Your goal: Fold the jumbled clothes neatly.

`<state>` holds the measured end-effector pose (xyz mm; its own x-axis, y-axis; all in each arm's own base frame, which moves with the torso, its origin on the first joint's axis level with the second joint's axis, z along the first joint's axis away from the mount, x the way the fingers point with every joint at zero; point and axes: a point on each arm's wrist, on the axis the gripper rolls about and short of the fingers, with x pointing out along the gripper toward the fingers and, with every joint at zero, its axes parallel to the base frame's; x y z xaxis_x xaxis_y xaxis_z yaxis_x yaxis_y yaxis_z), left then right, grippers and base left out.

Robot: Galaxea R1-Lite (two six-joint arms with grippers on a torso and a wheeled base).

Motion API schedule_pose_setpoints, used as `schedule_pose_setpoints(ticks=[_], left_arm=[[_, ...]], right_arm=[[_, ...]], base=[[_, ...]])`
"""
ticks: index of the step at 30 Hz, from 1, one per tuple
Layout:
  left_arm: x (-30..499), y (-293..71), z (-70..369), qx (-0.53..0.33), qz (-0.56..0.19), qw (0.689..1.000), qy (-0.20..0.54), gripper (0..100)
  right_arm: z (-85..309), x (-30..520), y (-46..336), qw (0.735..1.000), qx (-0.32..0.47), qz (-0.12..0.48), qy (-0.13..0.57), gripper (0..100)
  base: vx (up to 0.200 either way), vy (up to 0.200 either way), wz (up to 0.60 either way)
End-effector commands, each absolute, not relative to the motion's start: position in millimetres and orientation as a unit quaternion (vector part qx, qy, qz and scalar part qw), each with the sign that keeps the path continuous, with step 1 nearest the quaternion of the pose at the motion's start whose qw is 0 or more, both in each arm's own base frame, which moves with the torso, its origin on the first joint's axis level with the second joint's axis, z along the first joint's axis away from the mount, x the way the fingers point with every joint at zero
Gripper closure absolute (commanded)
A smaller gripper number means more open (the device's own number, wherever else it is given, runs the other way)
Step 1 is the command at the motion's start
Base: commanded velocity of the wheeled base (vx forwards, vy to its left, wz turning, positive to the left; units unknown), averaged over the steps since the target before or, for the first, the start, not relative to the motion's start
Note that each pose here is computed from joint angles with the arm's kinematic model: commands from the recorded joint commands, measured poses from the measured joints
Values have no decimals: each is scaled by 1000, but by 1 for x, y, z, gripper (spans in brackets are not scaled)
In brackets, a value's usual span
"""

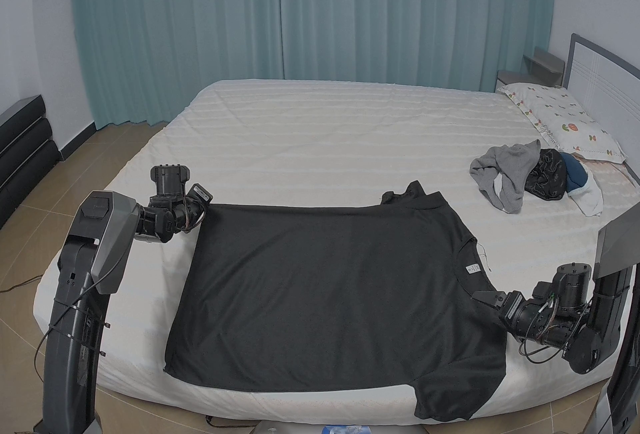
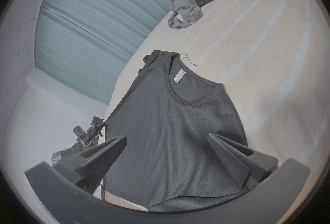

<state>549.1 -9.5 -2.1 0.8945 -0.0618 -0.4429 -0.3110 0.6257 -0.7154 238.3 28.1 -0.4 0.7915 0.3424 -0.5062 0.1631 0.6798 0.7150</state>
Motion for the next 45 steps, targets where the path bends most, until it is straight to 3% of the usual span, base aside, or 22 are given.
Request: schedule_pose_setpoints(ticks=[1, 33, 45], left_arm=[[552, -9, -7, -425, 74, 881, 196, 100], [556, 5, -4, -427, 90, 891, 125, 100], [556, 6, -7, -427, 88, 890, 132, 100]], right_arm=[[1, 240, 28, 862, 397, 55, 311, 0], [4, 249, 27, 868, 406, 30, 284, 0], [3, 249, 27, 865, 411, 27, 285, 0]], base=[[0, 0, 0], [0, 0, 0], [0, 0, 0]])
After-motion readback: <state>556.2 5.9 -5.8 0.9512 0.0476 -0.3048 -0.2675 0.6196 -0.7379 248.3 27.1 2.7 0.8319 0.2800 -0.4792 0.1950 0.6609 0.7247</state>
